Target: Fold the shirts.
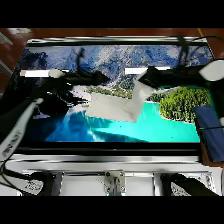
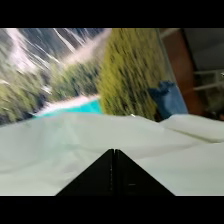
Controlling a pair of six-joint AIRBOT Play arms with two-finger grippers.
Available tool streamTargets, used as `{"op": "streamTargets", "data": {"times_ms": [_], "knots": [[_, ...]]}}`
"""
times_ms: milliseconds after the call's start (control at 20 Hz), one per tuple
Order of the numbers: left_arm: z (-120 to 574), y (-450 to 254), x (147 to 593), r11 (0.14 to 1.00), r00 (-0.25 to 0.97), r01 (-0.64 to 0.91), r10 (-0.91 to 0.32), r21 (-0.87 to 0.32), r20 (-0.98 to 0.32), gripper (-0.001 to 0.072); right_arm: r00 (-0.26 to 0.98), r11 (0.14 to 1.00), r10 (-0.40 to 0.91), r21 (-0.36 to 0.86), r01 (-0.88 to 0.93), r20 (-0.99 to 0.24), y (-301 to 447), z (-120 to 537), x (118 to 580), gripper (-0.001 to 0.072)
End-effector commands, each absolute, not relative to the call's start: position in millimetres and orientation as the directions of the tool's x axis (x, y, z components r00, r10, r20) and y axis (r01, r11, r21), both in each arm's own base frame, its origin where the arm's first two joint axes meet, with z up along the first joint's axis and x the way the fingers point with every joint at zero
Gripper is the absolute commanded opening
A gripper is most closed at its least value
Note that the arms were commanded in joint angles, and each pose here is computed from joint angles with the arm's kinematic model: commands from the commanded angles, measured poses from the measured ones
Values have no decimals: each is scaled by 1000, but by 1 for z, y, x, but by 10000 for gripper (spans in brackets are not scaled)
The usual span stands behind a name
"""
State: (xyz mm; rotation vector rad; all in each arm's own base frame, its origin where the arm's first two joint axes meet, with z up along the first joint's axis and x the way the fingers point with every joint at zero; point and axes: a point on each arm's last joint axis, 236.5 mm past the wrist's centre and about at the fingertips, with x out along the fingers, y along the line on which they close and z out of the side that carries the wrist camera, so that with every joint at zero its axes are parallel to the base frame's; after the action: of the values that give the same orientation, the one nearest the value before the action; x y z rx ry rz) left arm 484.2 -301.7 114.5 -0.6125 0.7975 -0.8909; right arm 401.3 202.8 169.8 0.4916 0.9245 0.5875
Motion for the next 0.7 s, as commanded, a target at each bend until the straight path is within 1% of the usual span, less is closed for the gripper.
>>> {"op": "streamTargets", "data": {"times_ms": [0, 50, 150, 250, 300, 350, 400, 450, 550, 650], "knots": [[200, -130, 502, 754, 675, 407, -628, -515, -387, 39, 518, 717, 682, 612, -334, -516, 293, 140, 433, 70], [228, -88, 496, 789, 742, 372, -569, -488, -354, 40, 517, 696, 699, 637, -332, -494, 321, 126, 437, 70], [265, -30, 477, 835, 819, 314, -479, -452, -316, 40, 514, 653, 721, 703, -281, -464, 374, 87, 441, 69], [283, 8, 456, 853, 854, 250, -417, -459, -310, 41, 515, 602, 726, 783, -157, -455, 413, 42, 441, 70], [285, 19, 447, 855, 857, 230, -404, -465, -319, 40, 520, 582, 719, 809, -86, -462, 426, 19, 440, 91], [284, 24, 440, 855, 852, 223, -404, -467, -333, 41, 524, 567, 709, 824, -27, -471, 435, 0, 438, 214], [281, 25, 435, 854, 842, 224, -413, -470, -349, 41, 520, 549, 705, 835, 29, -482, 441, -16, 435, 437], [276, 24, 431, 850, 828, 228, -426, -475, -365, 41, 508, 535, 709, 842, 66, -489, 444, -25, 432, 541], [270, 22, 430, 846, 819, 227, -434, -483, -376, 41, 475, 540, 729, 841, 44, -493, 440, -19, 430, 540], [266, 22, 431, 845, 815, 227, -437, -484, -381, 41, 423, 573, 751, 819, -34, -507, 413, 2, 434, 539]]}}
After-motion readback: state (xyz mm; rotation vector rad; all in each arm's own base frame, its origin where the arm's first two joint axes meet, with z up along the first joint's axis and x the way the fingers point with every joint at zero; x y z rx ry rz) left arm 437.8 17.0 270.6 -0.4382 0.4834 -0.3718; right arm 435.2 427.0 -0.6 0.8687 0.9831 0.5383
